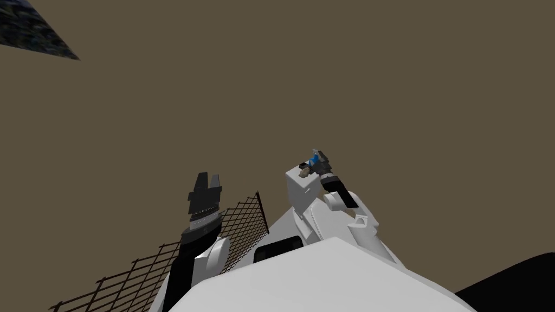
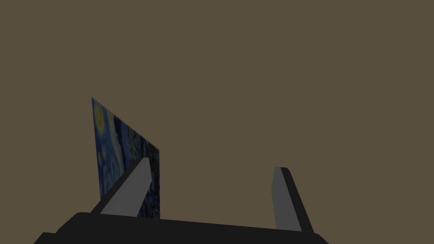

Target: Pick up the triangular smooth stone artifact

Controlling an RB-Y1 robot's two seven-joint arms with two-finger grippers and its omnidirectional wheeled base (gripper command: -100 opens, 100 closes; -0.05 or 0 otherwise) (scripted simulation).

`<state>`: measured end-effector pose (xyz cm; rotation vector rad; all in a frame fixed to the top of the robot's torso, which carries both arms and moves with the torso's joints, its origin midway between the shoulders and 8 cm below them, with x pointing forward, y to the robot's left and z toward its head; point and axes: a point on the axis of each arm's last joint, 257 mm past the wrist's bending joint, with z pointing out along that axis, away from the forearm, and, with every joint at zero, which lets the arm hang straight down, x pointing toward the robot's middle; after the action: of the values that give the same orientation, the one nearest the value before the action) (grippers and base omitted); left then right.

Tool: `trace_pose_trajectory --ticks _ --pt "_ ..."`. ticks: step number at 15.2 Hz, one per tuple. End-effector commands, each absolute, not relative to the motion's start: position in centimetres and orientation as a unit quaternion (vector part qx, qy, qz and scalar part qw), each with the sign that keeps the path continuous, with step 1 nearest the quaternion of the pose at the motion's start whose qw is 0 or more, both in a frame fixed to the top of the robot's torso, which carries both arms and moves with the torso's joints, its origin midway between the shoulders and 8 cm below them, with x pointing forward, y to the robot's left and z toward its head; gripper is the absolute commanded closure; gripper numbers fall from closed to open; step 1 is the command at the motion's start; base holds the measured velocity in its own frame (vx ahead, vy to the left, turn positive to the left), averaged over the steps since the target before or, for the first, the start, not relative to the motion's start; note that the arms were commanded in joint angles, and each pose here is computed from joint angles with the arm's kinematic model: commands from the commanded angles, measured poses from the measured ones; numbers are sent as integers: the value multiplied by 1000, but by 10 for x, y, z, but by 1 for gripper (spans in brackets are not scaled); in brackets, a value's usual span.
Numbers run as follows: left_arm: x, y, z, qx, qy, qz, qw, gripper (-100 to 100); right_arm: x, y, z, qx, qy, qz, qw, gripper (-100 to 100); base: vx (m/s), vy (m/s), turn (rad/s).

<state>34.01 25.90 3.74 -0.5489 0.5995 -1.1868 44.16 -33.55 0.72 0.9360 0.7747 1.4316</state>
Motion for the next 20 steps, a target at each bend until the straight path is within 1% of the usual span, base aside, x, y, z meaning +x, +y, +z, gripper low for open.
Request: trace_pose_trajectory --ticks 1,2,3,6,7,9,10,12,13,16,17,20 --pt "340 259 37 -251 275 -544 752 0 450 -348 1 424 332 609 583 -100 -2 4 86" --pt "340 259 37 -251 275 -544 752 0 451 -349 -1 428 333 606 581 -100 -1 1 39" --pt "340 259 37 -251 275 -544 752 0 459 -364 1 438 328 600 583 -100 -2 4 87" --pt "340 259 37 -251 275 -544 752 0 462 -367 -6 454 328 597 574 -100 -1 1 35" --pt "340 259 37 -251 275 -544 752 0 470 -384 -3 467 318 592 575 -100 -1 4 72" --pt "340 259 37 -251 275 -544 752 0 472 -387 -11 483 319 586 567 -100 -1 2 69" --pt "340 259 37 -251 275 -544 752 0 478 -404 -6 492 307 581 571 -100 -1 4 88" --pt "340 259 37 -251 275 -544 752 0 480 -408 -16 512 305 575 560 -100 0 2 60" --pt "340 259 37 -251 275 -544 752 0 485 -426 -9 520 290 570 565 -100 -1 4 94" --pt "340 259 37 -251 275 -544 752 0 487 -431 -20 543 286 564 552 -100 1 1 42" --pt "340 259 37 -251 275 -544 752 0 491 -450 -13 554 267 560 555 -100 0 5 74" --pt "340 259 37 -251 275 -544 752 0 492 -455 -24 575 262 552 544 -100 0 1 50"
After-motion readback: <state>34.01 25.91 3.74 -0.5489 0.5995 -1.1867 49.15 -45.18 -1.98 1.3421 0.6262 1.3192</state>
